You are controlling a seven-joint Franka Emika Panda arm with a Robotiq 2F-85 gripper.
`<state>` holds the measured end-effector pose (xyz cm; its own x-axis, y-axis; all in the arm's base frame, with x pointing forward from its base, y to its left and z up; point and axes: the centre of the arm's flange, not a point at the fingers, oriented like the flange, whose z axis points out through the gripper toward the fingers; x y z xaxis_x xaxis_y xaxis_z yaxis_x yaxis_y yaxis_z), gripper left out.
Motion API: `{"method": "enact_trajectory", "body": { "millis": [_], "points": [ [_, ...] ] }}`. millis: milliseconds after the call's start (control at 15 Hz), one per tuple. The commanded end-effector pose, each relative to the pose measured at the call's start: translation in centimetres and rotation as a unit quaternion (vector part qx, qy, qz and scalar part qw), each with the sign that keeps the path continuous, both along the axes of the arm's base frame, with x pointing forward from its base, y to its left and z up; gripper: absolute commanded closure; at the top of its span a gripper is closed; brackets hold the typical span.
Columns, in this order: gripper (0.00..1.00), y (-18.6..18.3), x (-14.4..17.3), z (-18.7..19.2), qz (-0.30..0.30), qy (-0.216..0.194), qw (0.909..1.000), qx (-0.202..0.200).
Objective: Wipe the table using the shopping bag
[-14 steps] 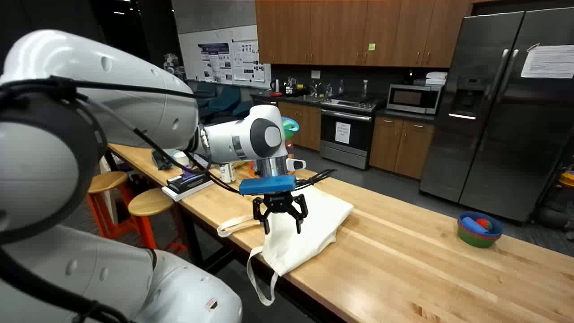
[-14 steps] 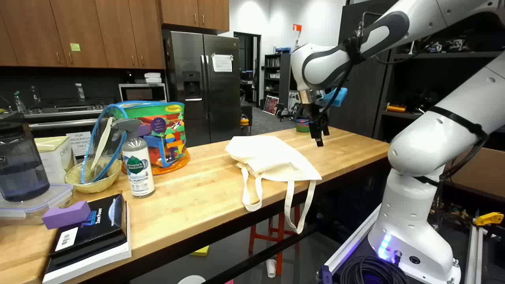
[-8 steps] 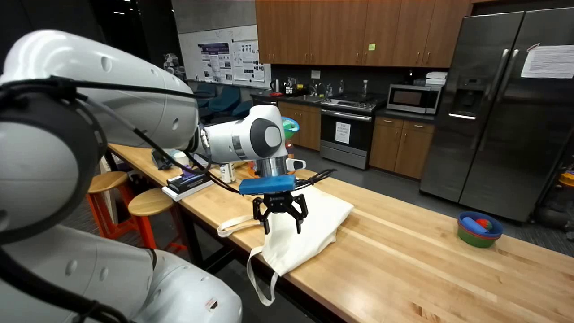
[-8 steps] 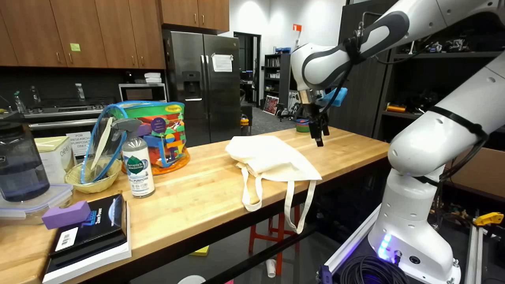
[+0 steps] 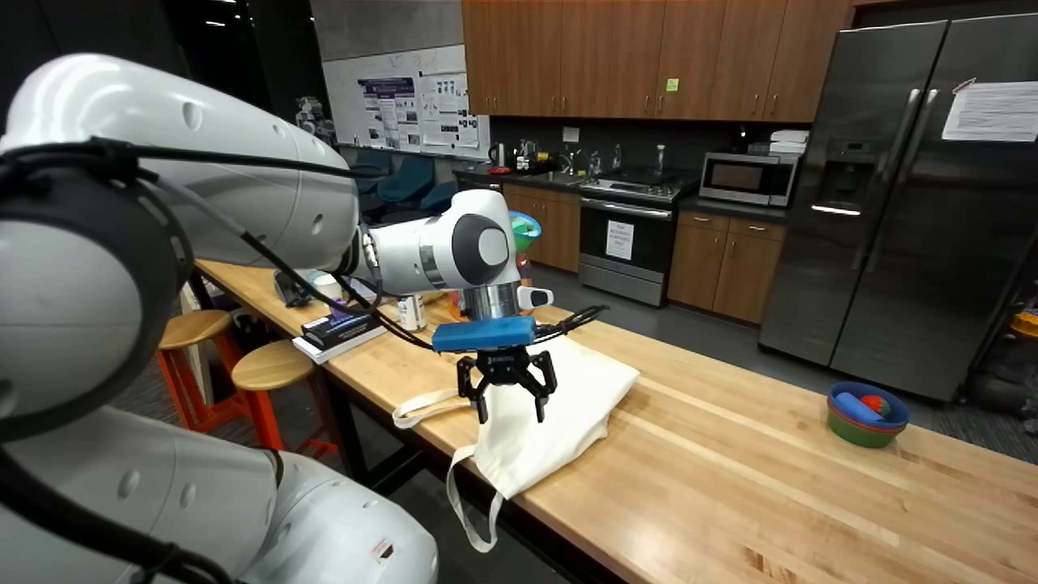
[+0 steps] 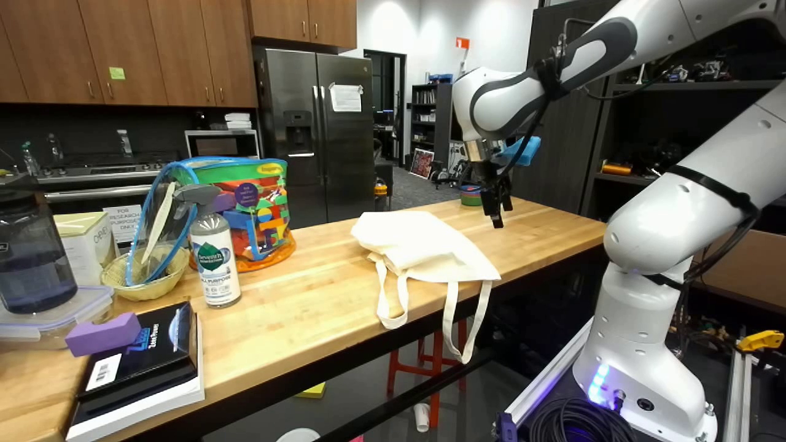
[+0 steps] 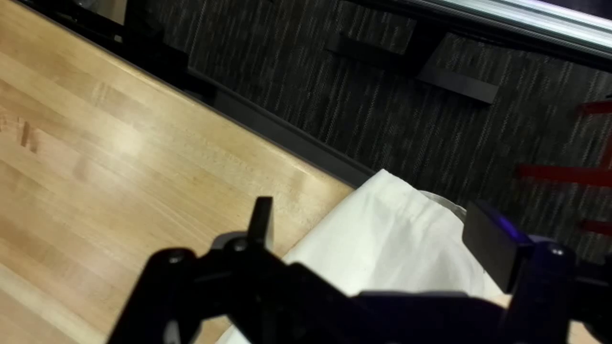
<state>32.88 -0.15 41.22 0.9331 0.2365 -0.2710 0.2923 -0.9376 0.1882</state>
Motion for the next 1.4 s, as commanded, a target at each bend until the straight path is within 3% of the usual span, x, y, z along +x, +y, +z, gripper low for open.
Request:
{"method": "enact_trajectory", "body": {
  "millis": [0, 1000, 1333],
  "points": [
    [0.00, 0.00, 0.00, 0.00, 0.000, 0.000, 1.0000, 0.000],
    [0.00, 0.00, 0.00, 0.00, 0.000, 0.000, 1.0000, 0.000],
    [0.00, 0.58, -0.56, -0.25, 0.007, -0.026, 0.9994, -0.021]
  ]
}}
